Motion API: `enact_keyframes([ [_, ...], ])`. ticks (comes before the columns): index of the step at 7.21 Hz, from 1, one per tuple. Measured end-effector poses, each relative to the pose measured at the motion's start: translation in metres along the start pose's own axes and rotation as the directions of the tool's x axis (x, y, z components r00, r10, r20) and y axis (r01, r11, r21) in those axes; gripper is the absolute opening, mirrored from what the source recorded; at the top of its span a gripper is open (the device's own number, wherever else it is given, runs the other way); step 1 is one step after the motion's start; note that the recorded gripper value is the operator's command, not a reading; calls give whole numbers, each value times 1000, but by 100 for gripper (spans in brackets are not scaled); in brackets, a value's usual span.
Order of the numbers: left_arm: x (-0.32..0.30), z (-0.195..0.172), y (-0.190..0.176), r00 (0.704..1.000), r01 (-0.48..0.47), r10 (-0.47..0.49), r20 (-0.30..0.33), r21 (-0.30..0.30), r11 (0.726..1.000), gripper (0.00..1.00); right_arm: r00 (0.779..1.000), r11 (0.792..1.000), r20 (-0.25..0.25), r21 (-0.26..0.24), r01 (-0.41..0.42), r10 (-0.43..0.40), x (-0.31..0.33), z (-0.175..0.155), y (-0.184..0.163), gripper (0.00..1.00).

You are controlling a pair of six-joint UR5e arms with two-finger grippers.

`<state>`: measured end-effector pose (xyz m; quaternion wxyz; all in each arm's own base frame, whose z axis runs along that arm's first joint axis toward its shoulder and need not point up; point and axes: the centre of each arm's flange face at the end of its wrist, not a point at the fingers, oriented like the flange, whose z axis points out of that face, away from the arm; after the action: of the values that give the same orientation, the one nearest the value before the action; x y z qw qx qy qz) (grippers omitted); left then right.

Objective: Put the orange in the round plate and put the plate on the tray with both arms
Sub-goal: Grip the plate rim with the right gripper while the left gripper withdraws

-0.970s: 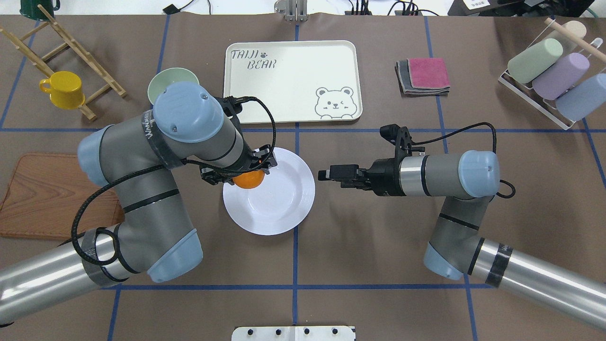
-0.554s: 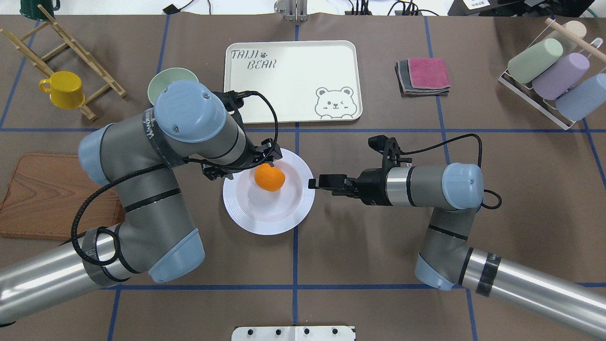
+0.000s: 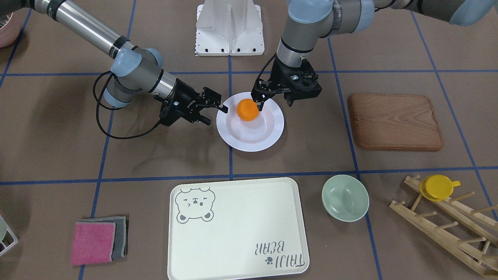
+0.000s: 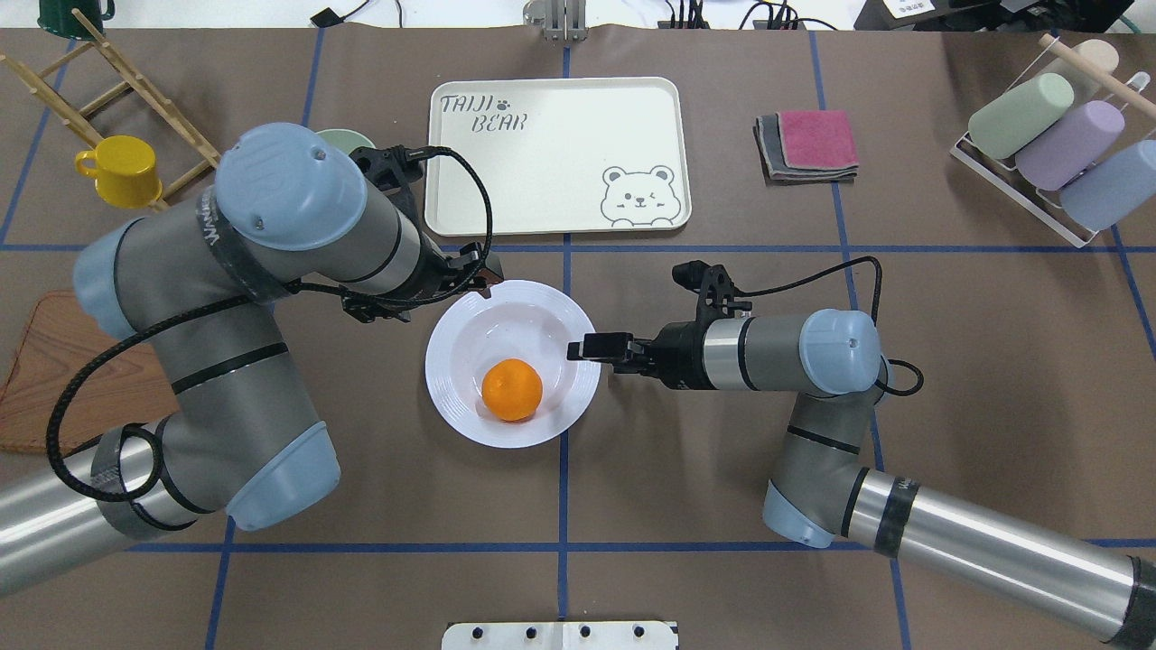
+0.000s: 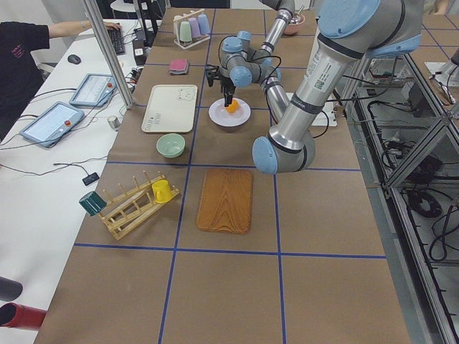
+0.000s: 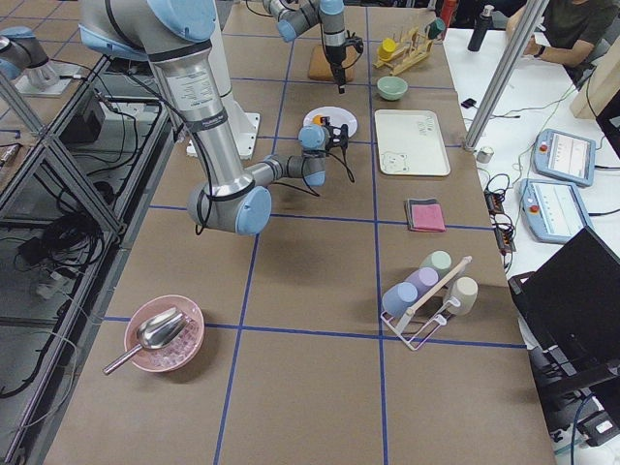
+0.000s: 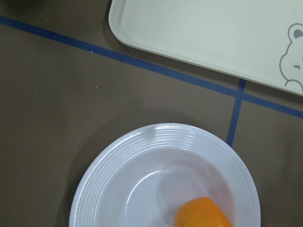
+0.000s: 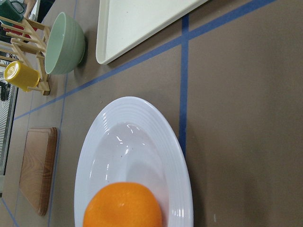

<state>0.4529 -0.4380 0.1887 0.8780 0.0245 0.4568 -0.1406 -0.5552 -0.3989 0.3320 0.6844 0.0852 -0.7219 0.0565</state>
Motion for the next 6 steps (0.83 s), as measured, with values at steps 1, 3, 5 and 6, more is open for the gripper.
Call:
enact_keyframes([
  [1,-3,-2,-1,1000,-3,3,-1,-1,1000,98,1000,1000,-2,-2,-2,2,-6,5,0,87],
  [3,-9,-4,-5,1000,-2,2,1,-1,1000,98,1000,1000,0,6,-4,4,-11,11,4,86],
  [5,-14,-9,-9,1000,-7,7,-3,1,1000,98,1000,1000,1,15,-5,5,-13,16,12,86],
  [6,-16,-11,-12,1000,-7,7,-4,-3,1000,98,1000,1000,4,17,-5,4,-16,21,16,77],
])
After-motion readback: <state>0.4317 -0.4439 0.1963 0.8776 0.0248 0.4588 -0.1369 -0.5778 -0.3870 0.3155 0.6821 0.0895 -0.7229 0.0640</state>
